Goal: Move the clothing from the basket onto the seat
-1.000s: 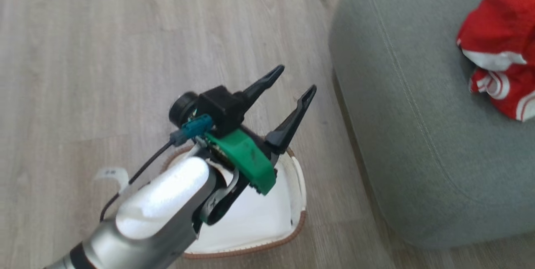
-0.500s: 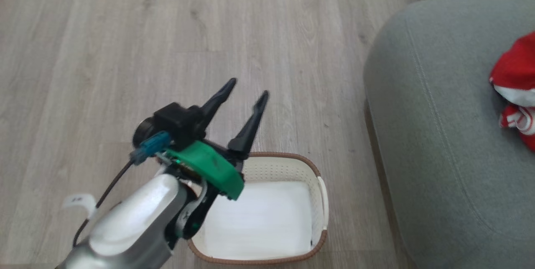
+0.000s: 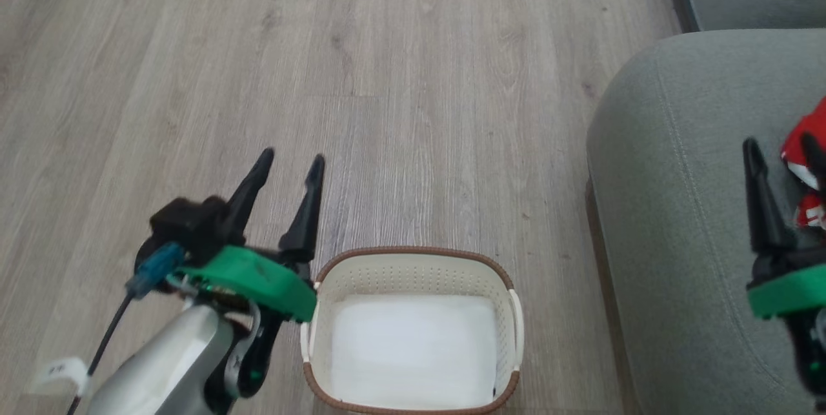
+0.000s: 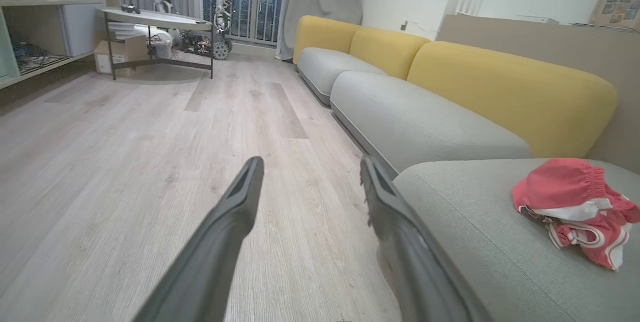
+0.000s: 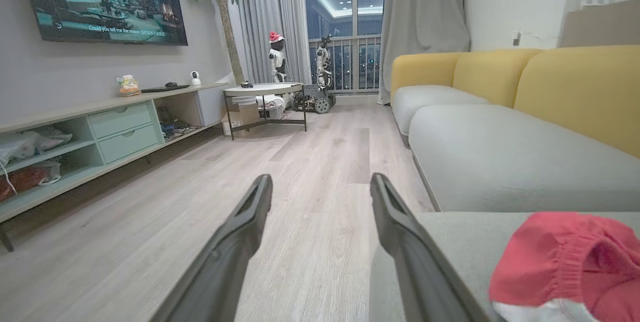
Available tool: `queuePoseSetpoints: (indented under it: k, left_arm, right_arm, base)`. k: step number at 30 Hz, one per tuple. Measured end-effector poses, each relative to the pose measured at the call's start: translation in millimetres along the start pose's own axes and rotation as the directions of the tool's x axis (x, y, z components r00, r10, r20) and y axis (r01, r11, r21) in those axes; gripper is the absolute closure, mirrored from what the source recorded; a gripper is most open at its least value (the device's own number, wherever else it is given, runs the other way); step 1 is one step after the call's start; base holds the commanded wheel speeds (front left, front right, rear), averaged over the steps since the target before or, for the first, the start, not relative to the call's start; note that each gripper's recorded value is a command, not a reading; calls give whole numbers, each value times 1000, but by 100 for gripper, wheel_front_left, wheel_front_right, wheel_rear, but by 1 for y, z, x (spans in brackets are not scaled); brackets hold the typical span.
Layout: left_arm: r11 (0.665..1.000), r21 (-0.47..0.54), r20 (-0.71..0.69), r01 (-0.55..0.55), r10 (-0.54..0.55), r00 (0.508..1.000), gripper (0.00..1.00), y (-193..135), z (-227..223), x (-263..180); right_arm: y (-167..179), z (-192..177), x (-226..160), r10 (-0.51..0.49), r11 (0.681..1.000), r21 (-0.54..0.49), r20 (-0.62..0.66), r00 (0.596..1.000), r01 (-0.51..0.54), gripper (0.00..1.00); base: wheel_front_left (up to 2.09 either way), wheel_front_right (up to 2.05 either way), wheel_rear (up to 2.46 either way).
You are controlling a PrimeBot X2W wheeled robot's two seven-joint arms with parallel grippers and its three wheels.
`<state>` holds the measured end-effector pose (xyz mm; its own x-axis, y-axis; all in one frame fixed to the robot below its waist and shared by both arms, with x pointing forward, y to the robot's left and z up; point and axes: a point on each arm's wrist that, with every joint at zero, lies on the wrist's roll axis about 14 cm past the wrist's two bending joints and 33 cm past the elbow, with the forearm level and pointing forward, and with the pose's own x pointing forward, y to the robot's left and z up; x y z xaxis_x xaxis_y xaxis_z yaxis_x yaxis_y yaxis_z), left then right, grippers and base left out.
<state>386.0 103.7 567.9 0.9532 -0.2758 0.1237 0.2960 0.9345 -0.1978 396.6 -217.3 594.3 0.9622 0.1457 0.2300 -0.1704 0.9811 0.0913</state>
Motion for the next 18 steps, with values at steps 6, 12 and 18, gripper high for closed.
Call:
queuePoseSetpoints:
  k: [6,12,18]
  left_arm:
    - [993,-22,-22,-117,116,993,0,29,-11,-15]
    - [978,-18,9,-209,209,978,0,53,-8,-27]
    - [974,31,-5,-226,227,974,0,60,-22,-41]
  right_arm:
    - [13,-16,-13,-22,999,43,-15,1000,22,0]
    - [16,-30,-24,-46,996,73,-15,999,47,0]
    - [25,-51,-36,-44,994,95,-60,997,49,0]
  base:
    - [0,0,0]
    - [0,0,0]
    - [0,0,0]
